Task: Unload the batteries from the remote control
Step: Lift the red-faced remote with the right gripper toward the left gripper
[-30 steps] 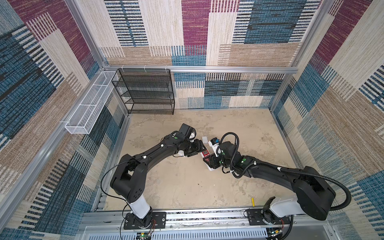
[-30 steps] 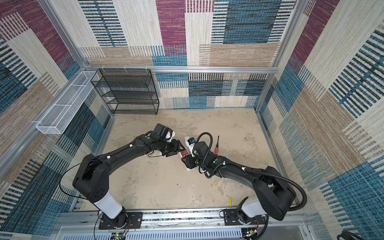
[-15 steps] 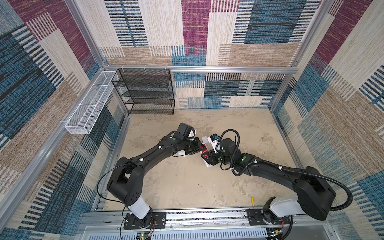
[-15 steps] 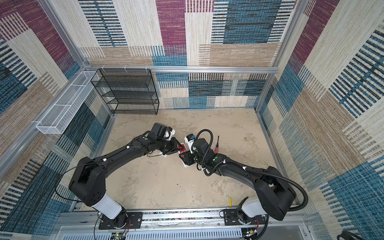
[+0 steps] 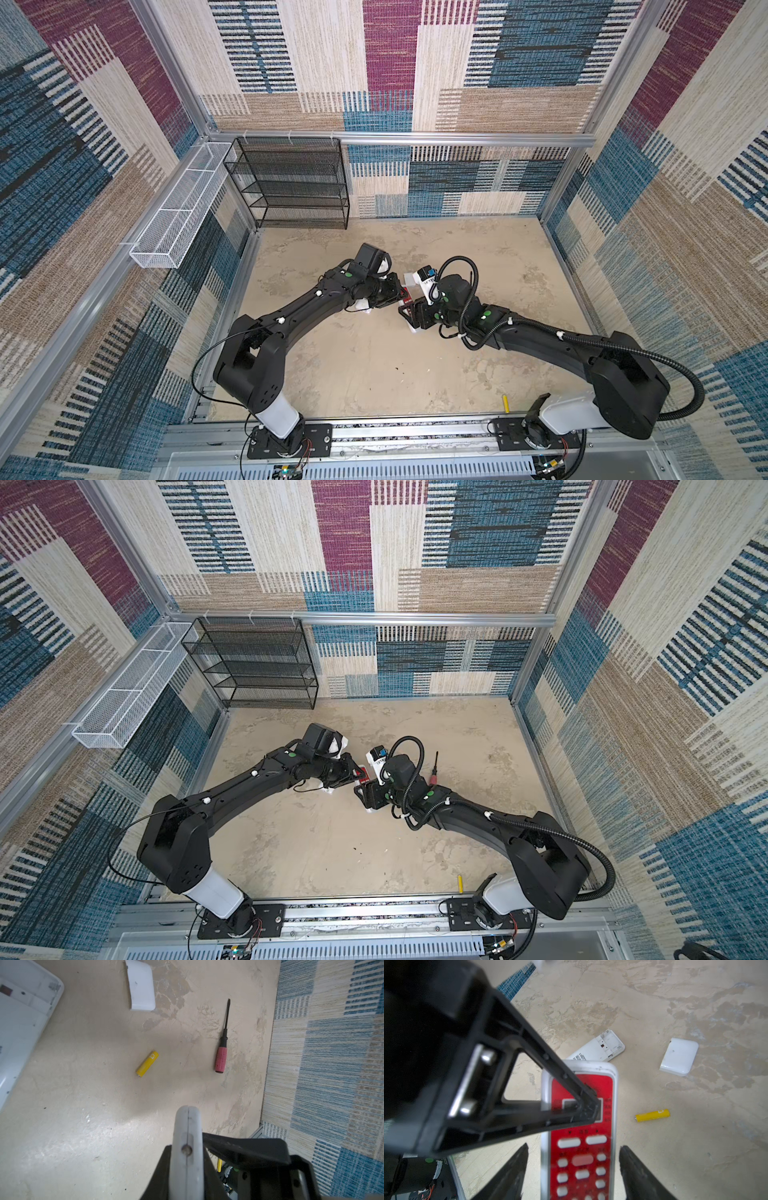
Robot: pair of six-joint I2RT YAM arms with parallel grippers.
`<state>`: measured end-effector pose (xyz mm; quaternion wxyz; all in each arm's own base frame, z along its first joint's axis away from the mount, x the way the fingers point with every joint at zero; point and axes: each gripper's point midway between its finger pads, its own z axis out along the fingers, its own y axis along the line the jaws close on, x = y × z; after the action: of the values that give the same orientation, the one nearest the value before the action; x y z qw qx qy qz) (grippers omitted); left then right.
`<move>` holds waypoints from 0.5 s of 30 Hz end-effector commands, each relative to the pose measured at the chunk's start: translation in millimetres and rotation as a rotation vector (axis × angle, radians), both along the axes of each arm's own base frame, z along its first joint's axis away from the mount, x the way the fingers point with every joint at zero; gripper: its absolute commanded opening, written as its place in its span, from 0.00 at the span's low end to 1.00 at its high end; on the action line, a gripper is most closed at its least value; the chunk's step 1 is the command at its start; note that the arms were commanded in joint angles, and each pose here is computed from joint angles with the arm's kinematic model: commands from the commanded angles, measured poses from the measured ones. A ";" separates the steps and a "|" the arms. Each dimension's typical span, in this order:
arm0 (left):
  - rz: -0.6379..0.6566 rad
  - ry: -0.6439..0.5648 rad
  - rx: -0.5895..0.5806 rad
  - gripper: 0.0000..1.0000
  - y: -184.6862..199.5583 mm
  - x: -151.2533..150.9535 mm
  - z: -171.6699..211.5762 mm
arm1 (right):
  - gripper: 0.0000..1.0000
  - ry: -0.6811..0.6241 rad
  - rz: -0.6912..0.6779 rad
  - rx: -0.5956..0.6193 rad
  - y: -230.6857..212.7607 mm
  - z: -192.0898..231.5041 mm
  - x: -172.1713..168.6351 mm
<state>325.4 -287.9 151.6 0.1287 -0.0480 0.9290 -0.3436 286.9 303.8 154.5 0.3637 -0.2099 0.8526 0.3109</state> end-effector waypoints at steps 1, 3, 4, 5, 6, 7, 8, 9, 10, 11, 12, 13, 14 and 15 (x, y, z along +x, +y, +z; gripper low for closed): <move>0.076 0.007 0.093 0.00 18.7 3.6 -1.1 | 0.75 -0.084 -0.032 -0.019 -5.0 16.3 8.1; 0.110 0.009 0.125 0.00 25.7 5.4 0.0 | 0.75 -0.112 -0.056 -0.060 -10.5 17.1 8.2; 0.135 0.012 0.147 0.00 30.5 6.7 -0.4 | 0.74 -0.129 -0.067 -0.085 -12.6 17.2 6.7; 0.152 0.016 0.162 0.00 33.6 7.5 -0.2 | 0.74 -0.142 -0.075 -0.109 -14.0 16.3 5.2; 0.169 0.019 0.173 0.00 36.1 8.4 0.4 | 0.72 -0.157 -0.086 -0.135 -15.3 15.1 3.3; 0.183 0.019 0.177 0.00 37.5 9.6 2.0 | 0.69 -0.170 -0.092 -0.159 -15.1 13.4 0.5; 0.193 0.023 0.180 0.00 38.3 10.4 2.3 | 0.66 -0.184 -0.098 -0.178 -15.0 12.3 -1.7; 0.201 0.023 0.181 0.00 38.0 11.6 3.3 | 0.64 -0.202 -0.104 -0.199 -12.9 11.1 -5.3; 0.206 0.025 0.178 0.00 37.2 12.7 4.3 | 0.61 -0.220 -0.104 -0.215 -9.9 10.5 -8.5; 0.211 0.028 0.177 0.00 37.0 13.4 4.0 | 0.59 -0.236 -0.102 -0.226 -6.3 10.5 -11.5; 0.216 0.029 0.174 0.00 36.2 14.7 4.8 | 0.58 -0.257 -0.107 -0.242 -3.0 9.9 -14.3; 0.218 0.031 0.174 0.00 35.8 15.4 4.9 | 0.57 -0.277 -0.109 -0.254 1.3 10.3 -16.7; 0.219 0.029 0.173 0.00 35.0 16.0 6.6 | 0.55 -0.292 -0.115 -0.269 4.8 9.1 -18.6; 0.218 0.031 0.173 0.00 34.7 15.8 6.8 | 0.55 -0.310 -0.114 -0.282 9.1 8.4 -20.3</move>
<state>339.9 -256.9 157.2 0.1540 -0.1243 0.9464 -0.2551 257.5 316.8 157.8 0.4377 -0.2663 0.8394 0.1816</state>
